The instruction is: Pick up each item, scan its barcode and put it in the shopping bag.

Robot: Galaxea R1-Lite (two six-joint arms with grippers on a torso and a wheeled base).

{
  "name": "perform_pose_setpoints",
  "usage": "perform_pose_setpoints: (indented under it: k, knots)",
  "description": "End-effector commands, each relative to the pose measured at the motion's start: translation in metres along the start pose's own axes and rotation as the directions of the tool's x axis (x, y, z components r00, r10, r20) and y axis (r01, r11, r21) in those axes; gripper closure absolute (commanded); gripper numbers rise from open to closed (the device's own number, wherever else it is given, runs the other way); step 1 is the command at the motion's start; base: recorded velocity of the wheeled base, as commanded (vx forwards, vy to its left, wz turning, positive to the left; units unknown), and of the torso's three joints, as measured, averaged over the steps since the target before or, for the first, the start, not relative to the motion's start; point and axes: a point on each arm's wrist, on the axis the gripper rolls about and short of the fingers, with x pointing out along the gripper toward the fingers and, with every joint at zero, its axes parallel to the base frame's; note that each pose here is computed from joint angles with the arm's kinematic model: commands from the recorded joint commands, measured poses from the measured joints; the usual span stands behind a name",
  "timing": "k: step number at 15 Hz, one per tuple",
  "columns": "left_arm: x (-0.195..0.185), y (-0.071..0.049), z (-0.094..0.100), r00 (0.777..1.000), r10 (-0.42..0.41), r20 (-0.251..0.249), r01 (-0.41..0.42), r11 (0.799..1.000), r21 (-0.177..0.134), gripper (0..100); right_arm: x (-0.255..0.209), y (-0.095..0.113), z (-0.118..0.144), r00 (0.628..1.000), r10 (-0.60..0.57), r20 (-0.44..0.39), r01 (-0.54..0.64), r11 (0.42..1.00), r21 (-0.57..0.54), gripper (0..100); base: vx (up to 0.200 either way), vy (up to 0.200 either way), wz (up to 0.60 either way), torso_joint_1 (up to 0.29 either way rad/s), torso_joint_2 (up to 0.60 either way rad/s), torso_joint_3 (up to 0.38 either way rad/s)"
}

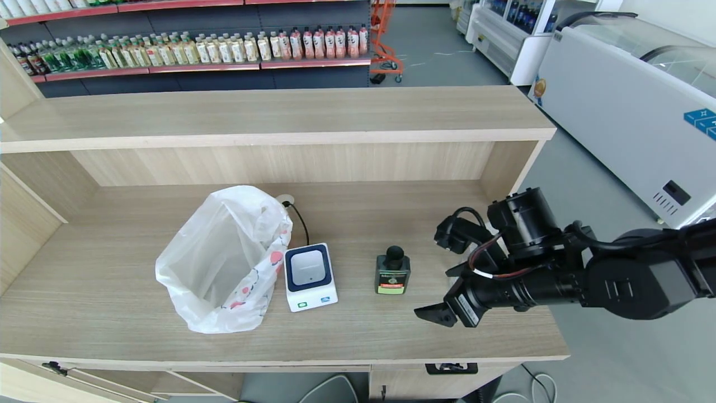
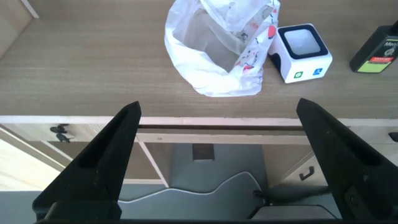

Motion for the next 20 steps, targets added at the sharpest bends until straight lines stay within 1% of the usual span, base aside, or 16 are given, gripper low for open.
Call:
perform_pose_setpoints:
  k: [1,5,10,12,13,17,19,20]
  knots:
    - [0.000,0.000,0.000,1.000,-0.002,-0.003,0.002,1.000,0.000,0,0.014,-0.002,0.000,1.000,0.006,-0.019,-0.007,1.000,-0.028,0,0.000,0.000,0.00,0.000,0.00,0.000]
    - [0.000,0.000,0.000,1.000,0.000,-0.001,0.000,1.000,0.000,0,0.028,-0.007,0.004,1.000,-0.003,0.013,0.004,0.999,-0.044,0,0.000,0.000,0.00,0.000,0.00,0.000]
    - [0.000,0.000,0.000,1.000,0.000,-0.001,0.000,1.000,0.000,0,0.050,-0.013,0.017,0.999,0.002,0.038,0.000,0.999,-0.050,0,0.000,0.000,0.00,0.000,0.00,0.000]
    - [0.000,0.000,0.000,1.000,0.000,-0.001,0.000,1.000,0.000,0,0.057,-0.016,0.023,0.998,0.020,0.057,-0.016,0.998,-0.067,0,0.000,0.000,0.00,0.000,0.00,0.000]
    - [0.000,0.000,0.000,1.000,0.000,-0.001,0.000,1.000,0.000,0,0.066,-0.018,0.028,0.997,0.031,0.068,-0.024,0.995,-0.096,0,0.000,0.000,0.00,0.000,0.00,0.000]
    - [0.000,0.000,0.000,1.000,-0.002,0.000,0.002,1.000,0.000,0,0.088,-0.009,0.039,0.995,0.059,0.086,-0.047,0.990,-0.130,0,0.000,0.000,0.00,0.000,0.00,0.000]
    - [0.000,0.000,0.000,1.000,-0.002,0.000,0.002,1.000,0.000,0,0.097,-0.009,0.040,0.994,0.064,0.084,-0.051,0.988,-0.149,0,0.000,0.000,0.00,0.000,0.00,0.000]
    - [0.000,0.000,0.000,1.000,0.000,0.000,0.000,1.000,0.000,0,0.102,-0.010,0.040,0.995,0.065,0.079,-0.050,0.983,-0.176,0,0.000,0.000,0.00,0.000,0.00,0.000]
